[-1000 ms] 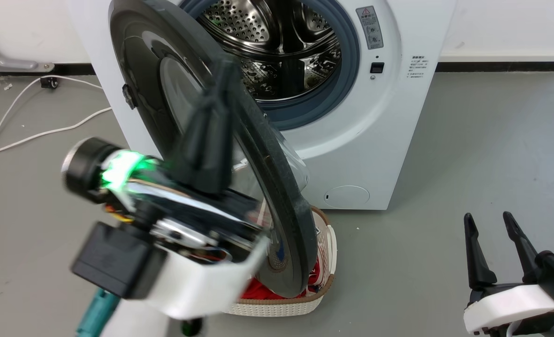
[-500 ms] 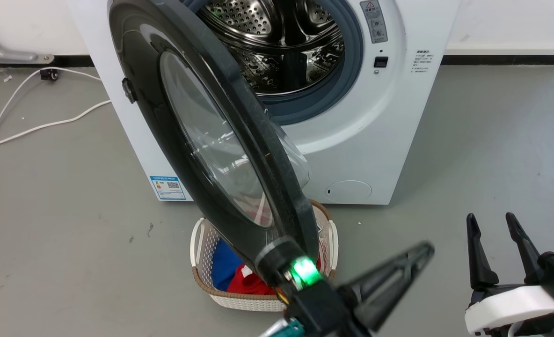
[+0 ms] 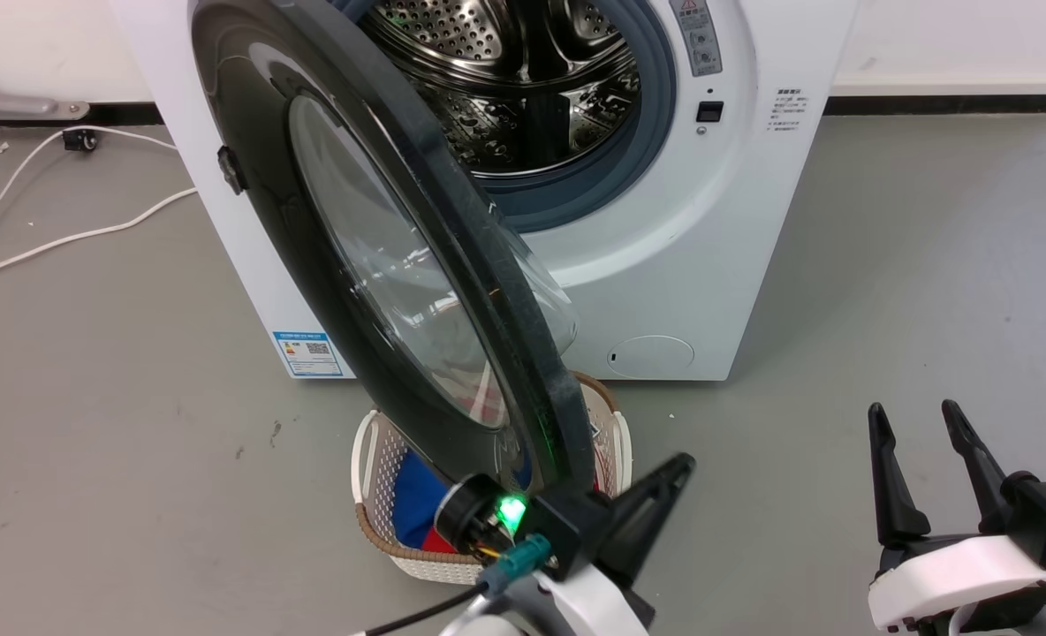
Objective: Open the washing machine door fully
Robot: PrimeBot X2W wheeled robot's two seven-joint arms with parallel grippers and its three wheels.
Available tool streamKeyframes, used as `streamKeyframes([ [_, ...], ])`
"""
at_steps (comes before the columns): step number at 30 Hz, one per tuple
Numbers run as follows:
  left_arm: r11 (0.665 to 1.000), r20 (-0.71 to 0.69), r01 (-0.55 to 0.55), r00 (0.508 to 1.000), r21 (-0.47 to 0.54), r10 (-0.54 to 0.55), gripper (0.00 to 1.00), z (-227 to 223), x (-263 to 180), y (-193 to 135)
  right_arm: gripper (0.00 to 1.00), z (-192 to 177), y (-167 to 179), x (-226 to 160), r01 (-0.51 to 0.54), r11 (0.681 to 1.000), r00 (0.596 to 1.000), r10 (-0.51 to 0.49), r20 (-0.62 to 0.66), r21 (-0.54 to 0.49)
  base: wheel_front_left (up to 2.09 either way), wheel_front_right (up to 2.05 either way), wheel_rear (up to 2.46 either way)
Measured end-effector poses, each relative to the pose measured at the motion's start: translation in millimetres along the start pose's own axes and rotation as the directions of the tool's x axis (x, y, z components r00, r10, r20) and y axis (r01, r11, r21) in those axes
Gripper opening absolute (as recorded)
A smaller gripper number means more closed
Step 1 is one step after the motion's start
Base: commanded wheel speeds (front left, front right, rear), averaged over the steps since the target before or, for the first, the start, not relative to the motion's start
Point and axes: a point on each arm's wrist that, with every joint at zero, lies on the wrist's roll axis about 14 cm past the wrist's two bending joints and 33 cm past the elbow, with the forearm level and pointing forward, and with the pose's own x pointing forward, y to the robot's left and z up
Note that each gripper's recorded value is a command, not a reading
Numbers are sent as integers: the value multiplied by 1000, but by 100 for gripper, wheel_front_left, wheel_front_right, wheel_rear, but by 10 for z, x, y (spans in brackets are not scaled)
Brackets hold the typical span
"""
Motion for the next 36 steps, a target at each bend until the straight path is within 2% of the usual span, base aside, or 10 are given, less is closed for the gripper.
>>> streamKeyframes([
  [9, 988, -20, -154, 988, 1, 154, 0, -121, 46, 430, 100, -15, -34, -30, 11, 1000, 1000, -11, -10, 0, 0, 0, 0],
  [25, 960, -11, -278, 960, -18, 278, 0, -196, -279, 605, 100, 15, -9, 4, -5, 1000, 1000, 5, -2, -4, 0, 0, 0],
  [36, 913, 43, -409, 912, 2, 408, 0, -46, -697, 800, 100, -24, 254, 199, -93, 996, 996, 93, -14, -6, 0, 0, 0],
])
